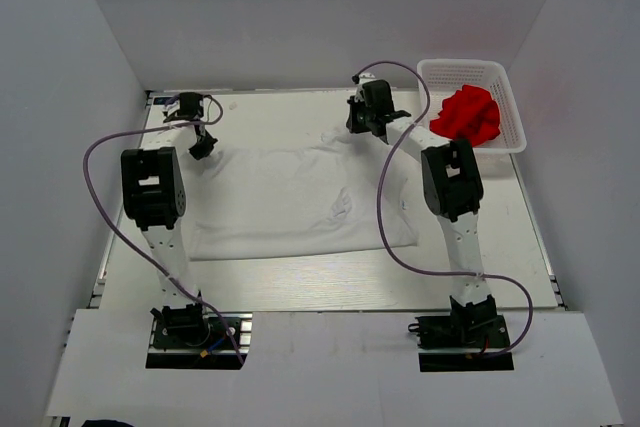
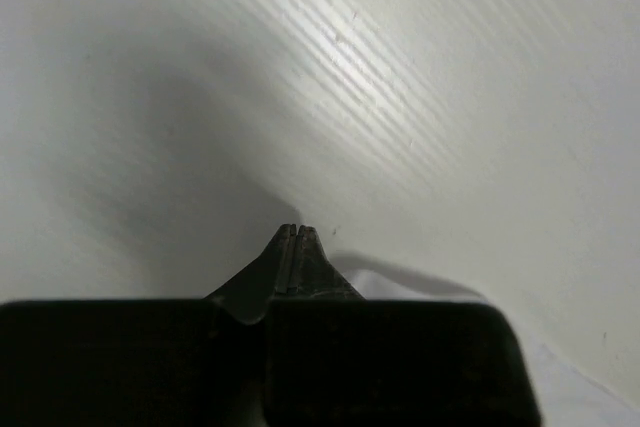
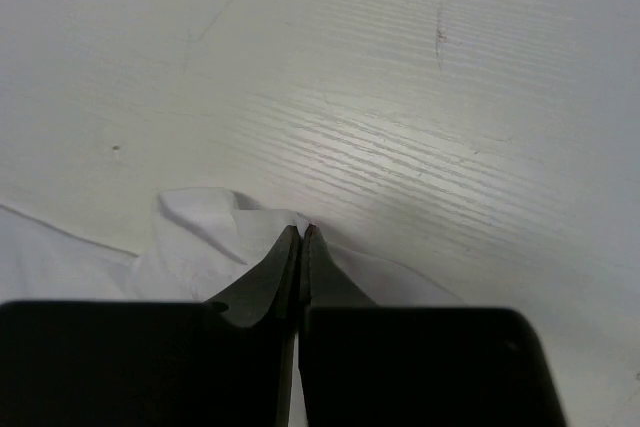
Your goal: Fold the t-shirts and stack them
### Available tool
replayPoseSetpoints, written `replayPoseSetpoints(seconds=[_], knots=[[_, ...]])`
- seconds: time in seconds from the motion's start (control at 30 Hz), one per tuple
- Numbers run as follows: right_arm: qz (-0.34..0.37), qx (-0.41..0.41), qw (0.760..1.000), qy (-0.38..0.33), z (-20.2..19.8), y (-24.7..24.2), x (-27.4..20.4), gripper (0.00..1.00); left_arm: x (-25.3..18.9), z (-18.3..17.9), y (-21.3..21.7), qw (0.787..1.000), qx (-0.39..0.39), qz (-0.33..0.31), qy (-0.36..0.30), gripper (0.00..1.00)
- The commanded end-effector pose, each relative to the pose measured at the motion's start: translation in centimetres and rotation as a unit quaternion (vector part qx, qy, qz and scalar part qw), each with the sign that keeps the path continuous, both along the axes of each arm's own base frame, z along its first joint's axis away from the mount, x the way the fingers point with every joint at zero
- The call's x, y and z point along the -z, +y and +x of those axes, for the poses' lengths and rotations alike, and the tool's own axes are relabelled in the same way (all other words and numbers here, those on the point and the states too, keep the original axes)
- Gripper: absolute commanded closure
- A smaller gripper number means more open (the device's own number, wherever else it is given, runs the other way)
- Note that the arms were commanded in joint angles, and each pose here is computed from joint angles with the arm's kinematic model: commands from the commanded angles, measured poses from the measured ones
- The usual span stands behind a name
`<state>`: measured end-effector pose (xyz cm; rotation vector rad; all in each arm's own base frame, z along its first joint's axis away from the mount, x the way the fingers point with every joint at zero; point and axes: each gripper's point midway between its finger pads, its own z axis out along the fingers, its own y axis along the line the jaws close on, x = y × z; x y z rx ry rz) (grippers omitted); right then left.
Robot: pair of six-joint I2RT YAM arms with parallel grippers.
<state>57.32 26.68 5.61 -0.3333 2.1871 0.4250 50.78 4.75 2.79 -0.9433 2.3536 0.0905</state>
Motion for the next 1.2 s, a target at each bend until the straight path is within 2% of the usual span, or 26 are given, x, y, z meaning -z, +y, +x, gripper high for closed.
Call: replayPoseSetpoints(seconds=[0.0, 0.07, 0.2, 0.33, 0.37, 0.57, 0.7, 0.83, 1.17], knots=[[0.044, -0.031, 0.994, -0.097, -0.1, 1.4, -8.5, 1.00, -5.9, -0.1, -0.2, 0.998, 0.013, 0.009, -0.068, 1.00], [0.053, -0.041, 0.991, -0.119, -0.6, 1.7, -10.3, 1.00, -7.7, -0.6, -0.3, 0.996, 0.013, 0.010, -0.091, 1.00], [0.044, -0.052, 0.990, -0.120, -2.7, 1.1, -10.1, 1.00, -8.3, -2.3, -0.1, 0.994, 0.013, 0.018, -0.105, 1.00], [0.052, -0.063, 0.990, -0.119, -5.9, 0.5, -10.0, 1.00, -11.2, -3.3, -0.3, 0.988, 0.024, 0.025, -0.151, 1.00], [0.055, -0.063, 0.988, -0.132, -6.2, 0.5, -11.2, 1.00, -10.9, -3.9, -0.4, 0.988, 0.033, 0.027, -0.149, 1.00], [0.052, -0.058, 0.986, -0.146, -8.4, -0.9, -12.0, 1.00, -13.5, -2.6, 0.1, 0.976, 0.078, 0.076, -0.187, 1.00], [0.047, -0.053, 0.986, -0.149, -8.2, -1.1, -12.3, 1.00, -13.6, -0.7, -0.5, 0.971, 0.129, 0.085, -0.181, 1.00], [0.052, -0.051, 0.986, -0.150, -8.1, -1.0, -12.6, 1.00, -12.2, -0.8, -0.5, 0.977, 0.128, 0.077, -0.156, 1.00], [0.057, -0.069, 0.986, -0.139, -11.6, -1.3, -12.3, 1.00, -11.2, -5.1, -0.1, 0.981, 0.092, 0.075, -0.154, 1.00]])
